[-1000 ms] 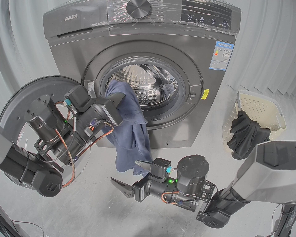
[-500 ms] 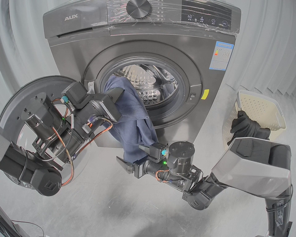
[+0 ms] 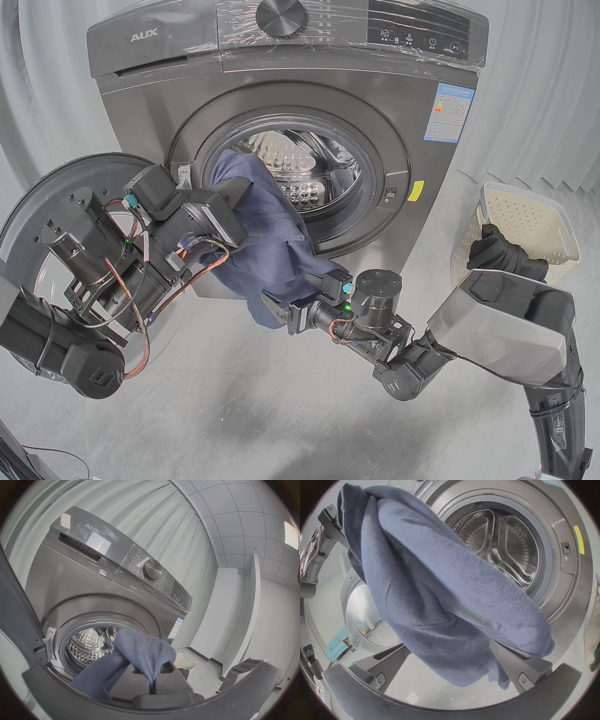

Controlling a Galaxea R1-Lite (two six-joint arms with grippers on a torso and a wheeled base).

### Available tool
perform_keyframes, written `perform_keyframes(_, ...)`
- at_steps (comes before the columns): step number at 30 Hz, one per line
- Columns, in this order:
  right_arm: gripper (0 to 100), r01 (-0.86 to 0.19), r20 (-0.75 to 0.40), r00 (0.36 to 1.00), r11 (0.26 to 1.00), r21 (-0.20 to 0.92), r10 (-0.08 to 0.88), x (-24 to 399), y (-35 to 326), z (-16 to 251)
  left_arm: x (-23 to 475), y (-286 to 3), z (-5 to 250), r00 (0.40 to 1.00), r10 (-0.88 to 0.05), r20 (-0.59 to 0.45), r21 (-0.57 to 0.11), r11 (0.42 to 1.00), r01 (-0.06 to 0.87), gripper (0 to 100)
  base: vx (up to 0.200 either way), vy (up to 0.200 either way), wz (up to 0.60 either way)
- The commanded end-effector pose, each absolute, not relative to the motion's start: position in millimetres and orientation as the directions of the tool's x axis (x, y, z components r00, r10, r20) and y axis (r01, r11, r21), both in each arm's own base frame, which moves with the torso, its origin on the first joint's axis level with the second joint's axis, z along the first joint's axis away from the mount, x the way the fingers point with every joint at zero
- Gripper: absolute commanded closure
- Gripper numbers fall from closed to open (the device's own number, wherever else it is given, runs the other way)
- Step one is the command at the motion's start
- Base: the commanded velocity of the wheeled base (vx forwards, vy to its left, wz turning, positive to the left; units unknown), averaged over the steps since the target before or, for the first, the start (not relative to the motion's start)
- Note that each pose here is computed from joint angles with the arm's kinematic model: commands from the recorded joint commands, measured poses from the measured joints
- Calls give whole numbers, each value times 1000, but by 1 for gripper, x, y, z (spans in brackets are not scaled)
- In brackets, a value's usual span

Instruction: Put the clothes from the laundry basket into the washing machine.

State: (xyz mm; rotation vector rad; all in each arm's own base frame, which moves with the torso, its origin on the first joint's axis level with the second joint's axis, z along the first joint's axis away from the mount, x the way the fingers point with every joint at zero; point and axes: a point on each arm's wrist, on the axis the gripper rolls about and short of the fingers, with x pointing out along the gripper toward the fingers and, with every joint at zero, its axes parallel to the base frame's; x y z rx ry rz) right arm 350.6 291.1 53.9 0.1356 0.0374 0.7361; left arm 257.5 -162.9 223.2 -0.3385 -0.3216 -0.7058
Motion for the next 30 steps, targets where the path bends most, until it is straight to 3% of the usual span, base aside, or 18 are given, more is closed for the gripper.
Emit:
perform_keyframes(1, 0, -668, 17, 741, 734, 126, 671, 351, 292, 53, 257, -163, 224, 716, -574, 399, -193, 711, 677, 100, 0, 0, 0)
perform_keyframes(13, 0, -663, 54, 747, 738, 125, 663, 357, 301, 57, 257, -163, 224, 716, -574, 399, -193, 711, 677, 100, 0, 0, 0)
perform_keyframes(14, 100, -662, 52, 748, 739, 126, 662, 357, 301, 56, 258, -163, 223, 717, -573, 397, -193, 712, 675, 100, 0, 0, 0)
perform_keyframes(21, 100, -668, 38, 742, 734, 126, 669, 347, 298, 56, 260, -162, 222, 722, -568, 394, -195, 717, 670, 100, 0, 0, 0)
perform_keyframes(30, 100, -697, 46, 715, 706, 124, 698, 290, 265, 105, 266, -160, 217, 738, -559, 379, -199, 729, 655, 100, 0, 0, 0)
